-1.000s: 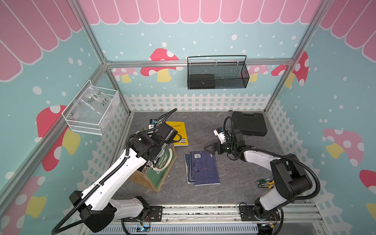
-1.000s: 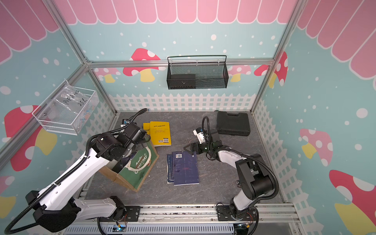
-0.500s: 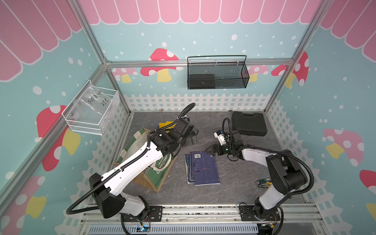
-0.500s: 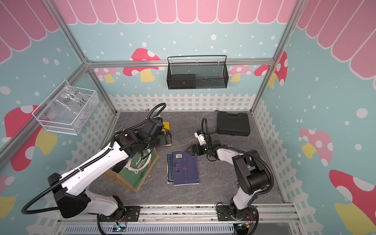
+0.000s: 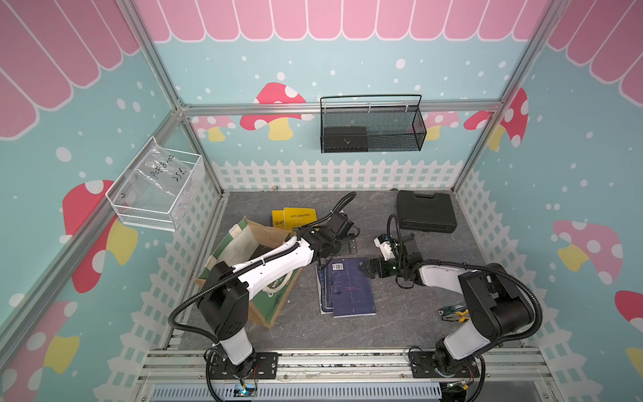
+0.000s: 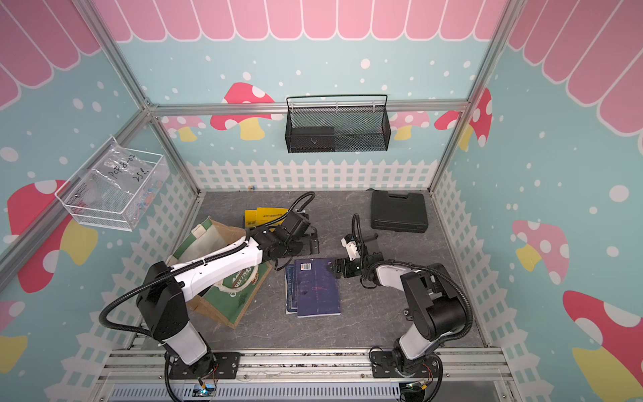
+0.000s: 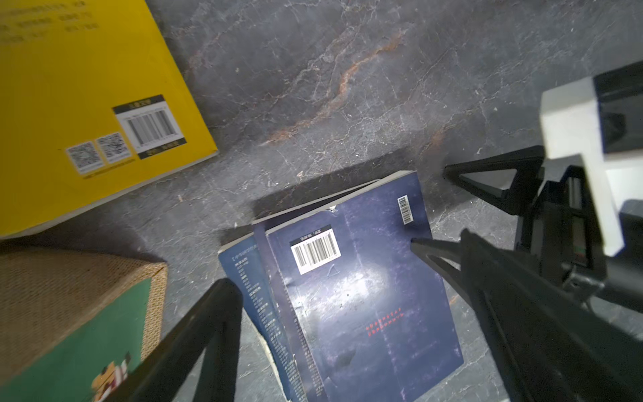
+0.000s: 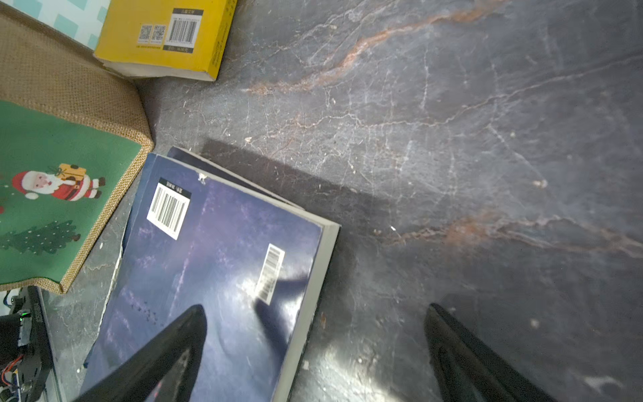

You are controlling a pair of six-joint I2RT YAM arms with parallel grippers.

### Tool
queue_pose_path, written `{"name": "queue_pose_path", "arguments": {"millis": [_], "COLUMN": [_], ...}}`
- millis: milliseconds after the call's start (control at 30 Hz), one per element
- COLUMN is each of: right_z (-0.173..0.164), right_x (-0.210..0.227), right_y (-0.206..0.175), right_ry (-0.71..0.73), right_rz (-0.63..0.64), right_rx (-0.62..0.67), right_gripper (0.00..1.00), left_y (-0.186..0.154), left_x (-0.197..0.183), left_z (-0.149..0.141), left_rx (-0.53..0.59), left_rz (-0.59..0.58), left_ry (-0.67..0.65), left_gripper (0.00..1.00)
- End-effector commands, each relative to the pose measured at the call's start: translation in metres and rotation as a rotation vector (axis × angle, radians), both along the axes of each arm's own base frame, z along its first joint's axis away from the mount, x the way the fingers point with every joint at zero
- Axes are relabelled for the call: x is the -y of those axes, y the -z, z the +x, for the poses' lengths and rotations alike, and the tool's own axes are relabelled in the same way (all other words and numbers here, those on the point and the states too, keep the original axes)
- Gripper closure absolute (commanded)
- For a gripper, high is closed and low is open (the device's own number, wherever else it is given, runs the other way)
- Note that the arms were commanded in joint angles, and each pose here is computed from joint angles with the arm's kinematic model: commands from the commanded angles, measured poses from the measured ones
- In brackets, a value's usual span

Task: Put the books into the canvas bag
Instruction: Pick up the book from the book.

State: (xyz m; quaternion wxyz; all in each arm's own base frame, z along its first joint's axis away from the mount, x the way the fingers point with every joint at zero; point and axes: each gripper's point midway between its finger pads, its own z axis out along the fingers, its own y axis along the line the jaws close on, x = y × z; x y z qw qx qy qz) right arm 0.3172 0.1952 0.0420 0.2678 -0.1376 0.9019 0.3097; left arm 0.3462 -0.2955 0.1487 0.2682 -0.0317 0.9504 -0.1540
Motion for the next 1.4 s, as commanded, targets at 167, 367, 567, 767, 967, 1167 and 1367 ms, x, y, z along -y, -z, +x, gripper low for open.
{"name": "queue_pose_path", "arguments": {"millis": [167,367,567,767,967,1167,1367], "right_z": [-0.022,-0.034,-0.042,-0.048,-0.062,-0.071,-0.076], "right_x": [-0.001,-0.004,-0.002,-0.007,-0.015,-0.015,-0.012], "right_y": [0.005,0.019,0.019,0.014,0.014,0.023,0.030], "right_ry": [0.012,-0.010,-0.019,-0.038,-0.020,-0.006,-0.003], "right_rz": [0.091,0.057,0.058,0.107,0.180,0.157,0.148], "right_rx": [0.003,-0.004,0.005,0.014,0.000,-0.024,-0.037], "right_gripper": [0.01,0.00,0.00,0.00,0.00,0.00,0.00], "left_y": [0.043,0.060,0.067,0.051,0.057,0.062,0.060], "left_x": [0.022,0.009,-0.004,0.020,0.033,0.020,0.005], "left_z": [-0.016,-0.035,-0.049,-0.061,-0.067,-0.066,-0.071], "left_rx": [-0.065,-0.027,-0.040,-0.039,-0.063,-0.058,-0.050], "left_rz": [-0.142,-0.063,-0.055,-0.221,-0.244,-0.202,-0.143], "left_ry": [0.017,0.055,0.070,0.130,0.090,0.032,0.034], "left_gripper": [0.01,0.01,0.01,0.01,0.01,0.01,0.01]}}
